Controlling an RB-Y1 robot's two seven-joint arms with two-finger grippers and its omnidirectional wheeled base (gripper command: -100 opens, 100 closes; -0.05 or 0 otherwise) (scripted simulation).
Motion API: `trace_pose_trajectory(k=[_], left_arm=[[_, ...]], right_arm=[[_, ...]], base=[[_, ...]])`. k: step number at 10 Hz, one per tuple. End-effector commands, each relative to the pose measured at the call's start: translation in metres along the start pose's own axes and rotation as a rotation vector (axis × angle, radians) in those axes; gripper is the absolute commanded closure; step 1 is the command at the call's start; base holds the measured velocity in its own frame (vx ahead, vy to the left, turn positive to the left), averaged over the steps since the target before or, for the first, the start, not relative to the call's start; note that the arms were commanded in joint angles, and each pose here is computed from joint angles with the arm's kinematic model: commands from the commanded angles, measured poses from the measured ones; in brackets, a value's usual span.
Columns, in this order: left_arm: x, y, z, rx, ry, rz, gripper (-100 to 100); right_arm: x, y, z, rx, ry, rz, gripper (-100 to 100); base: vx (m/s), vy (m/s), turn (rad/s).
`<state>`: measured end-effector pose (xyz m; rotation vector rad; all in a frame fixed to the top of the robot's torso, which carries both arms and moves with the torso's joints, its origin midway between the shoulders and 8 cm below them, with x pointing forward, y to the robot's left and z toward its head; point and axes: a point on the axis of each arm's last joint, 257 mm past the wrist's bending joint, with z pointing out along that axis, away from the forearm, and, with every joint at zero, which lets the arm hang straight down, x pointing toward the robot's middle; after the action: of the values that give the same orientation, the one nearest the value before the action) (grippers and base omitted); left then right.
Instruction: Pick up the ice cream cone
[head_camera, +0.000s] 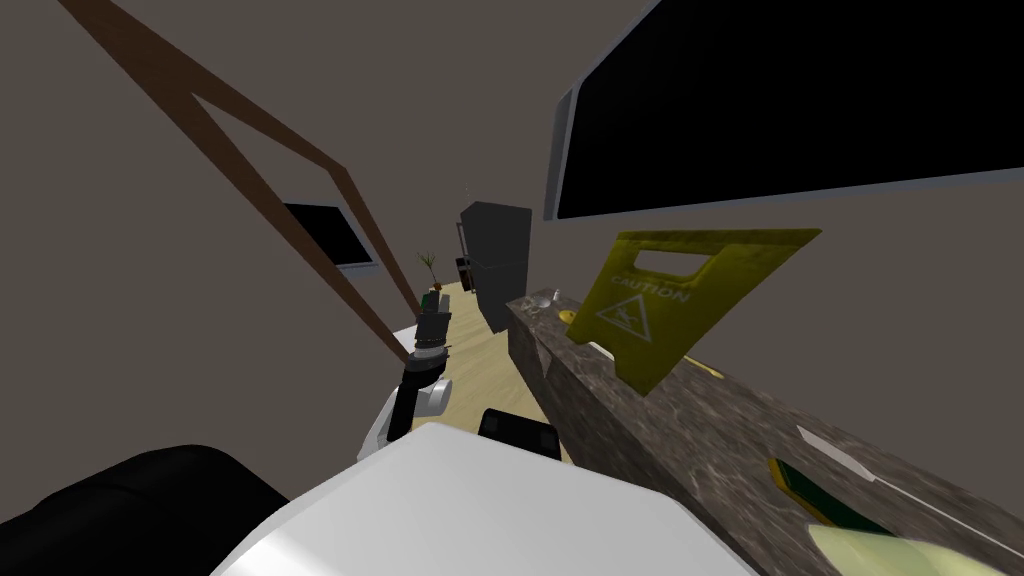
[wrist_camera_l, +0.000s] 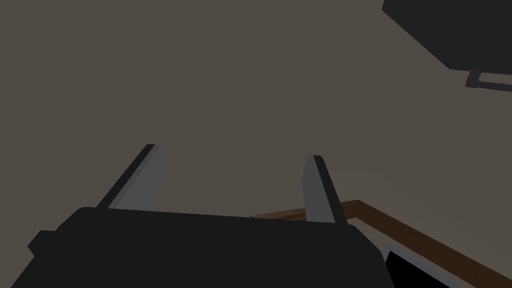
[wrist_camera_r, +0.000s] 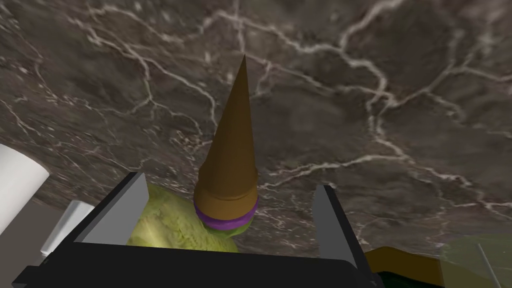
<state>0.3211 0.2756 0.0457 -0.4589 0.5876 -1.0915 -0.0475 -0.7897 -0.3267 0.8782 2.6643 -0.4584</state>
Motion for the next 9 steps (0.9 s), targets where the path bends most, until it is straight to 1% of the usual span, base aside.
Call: trace_pose_trajectory(k=[1, 3, 4, 5, 9], left_arm=[[0.0, 0.0, 0.0, 0.0, 0.0, 0.0, 0], [0.0, 0.0, 0.0, 0.0, 0.0, 0.0, 0], [0.0, 0.0, 0.0, 0.0, 0.0, 0.0, 0], [0.0, 0.0, 0.0, 0.0, 0.0, 0.0, 0], [0.0, 0.0, 0.0, 0.0, 0.0, 0.0, 0]], right_arm=[[0.011, 0.0, 0.006, 0.004, 0.0, 0.006, -100], [0.021, 0.001, 0.013, 0.007, 0.001, 0.011, -100], [0.017, 0.001, 0.009, 0.006, 0.0, 0.01, -100], [0.017, 0.001, 0.009, 0.007, 0.0, 0.01, 100], [0.017, 0.0, 0.009, 0.01, -0.001, 0.009, 100]], base=[[0.014, -0.029, 0.055], [0.022, -0.047, 0.046], [-0.008, -0.004, 0.019], [0.0, 0.0, 0.0], [0.0, 0.0, 0.0]])
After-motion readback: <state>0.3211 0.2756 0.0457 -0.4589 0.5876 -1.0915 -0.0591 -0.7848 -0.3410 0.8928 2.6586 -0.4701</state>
